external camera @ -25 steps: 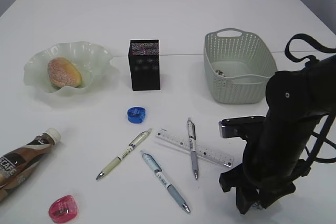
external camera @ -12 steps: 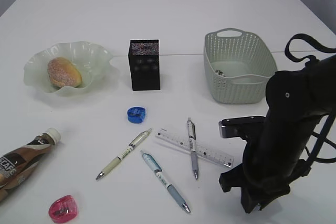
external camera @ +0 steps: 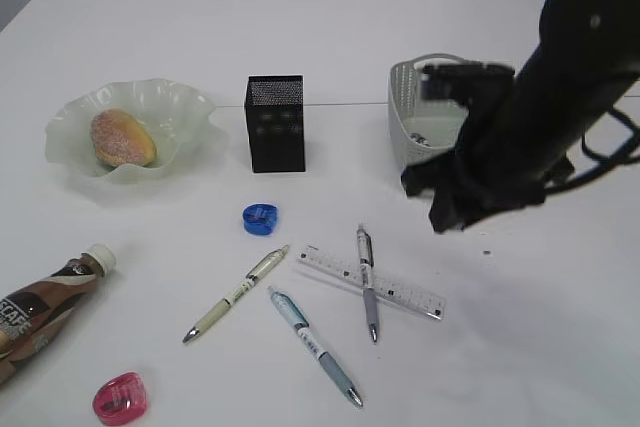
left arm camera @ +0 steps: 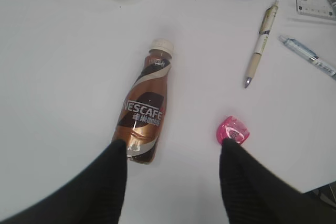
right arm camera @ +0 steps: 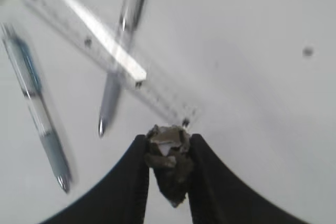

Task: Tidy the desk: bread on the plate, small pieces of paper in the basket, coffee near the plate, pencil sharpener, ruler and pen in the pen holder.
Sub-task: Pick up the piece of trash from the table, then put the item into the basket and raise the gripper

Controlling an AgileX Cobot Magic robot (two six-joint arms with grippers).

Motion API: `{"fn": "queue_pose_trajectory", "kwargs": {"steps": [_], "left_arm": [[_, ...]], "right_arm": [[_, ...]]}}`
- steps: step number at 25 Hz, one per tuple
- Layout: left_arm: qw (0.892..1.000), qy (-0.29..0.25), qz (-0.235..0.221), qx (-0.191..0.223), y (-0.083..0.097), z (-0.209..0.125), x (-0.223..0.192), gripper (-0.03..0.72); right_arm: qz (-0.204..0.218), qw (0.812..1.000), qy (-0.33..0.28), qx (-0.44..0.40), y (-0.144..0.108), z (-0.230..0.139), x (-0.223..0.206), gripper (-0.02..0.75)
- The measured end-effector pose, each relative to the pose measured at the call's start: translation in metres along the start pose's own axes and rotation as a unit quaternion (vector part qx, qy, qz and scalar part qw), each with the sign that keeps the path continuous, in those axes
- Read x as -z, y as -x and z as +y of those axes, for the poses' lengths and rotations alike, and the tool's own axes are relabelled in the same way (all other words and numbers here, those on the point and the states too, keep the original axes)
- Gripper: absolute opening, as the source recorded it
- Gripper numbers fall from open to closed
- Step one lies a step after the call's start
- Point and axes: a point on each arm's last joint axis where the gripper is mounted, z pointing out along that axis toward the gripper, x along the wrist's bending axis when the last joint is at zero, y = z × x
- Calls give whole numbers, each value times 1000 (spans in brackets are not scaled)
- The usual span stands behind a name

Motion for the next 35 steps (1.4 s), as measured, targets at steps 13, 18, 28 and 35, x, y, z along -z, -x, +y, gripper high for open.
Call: {"fn": "queue_pose_trajectory", "kwargs": {"steps": [13,18,28,35], "left_arm": [[1000,0,0,0,0,0,0,416],[1000,-2,0,0,0,0,0,416],[1000,-6,0,0,0,-1,0,416],[1000,-10,-2,1,0,-2,0,416]], "right_arm": [[-20,983,163,-85,54,122,28,189],[-33,980,165,-109,61,142,7,340],[-52,985,122,-114,64,138,3,491],[-62,996,-11,-68,61,111,17,442]]}}
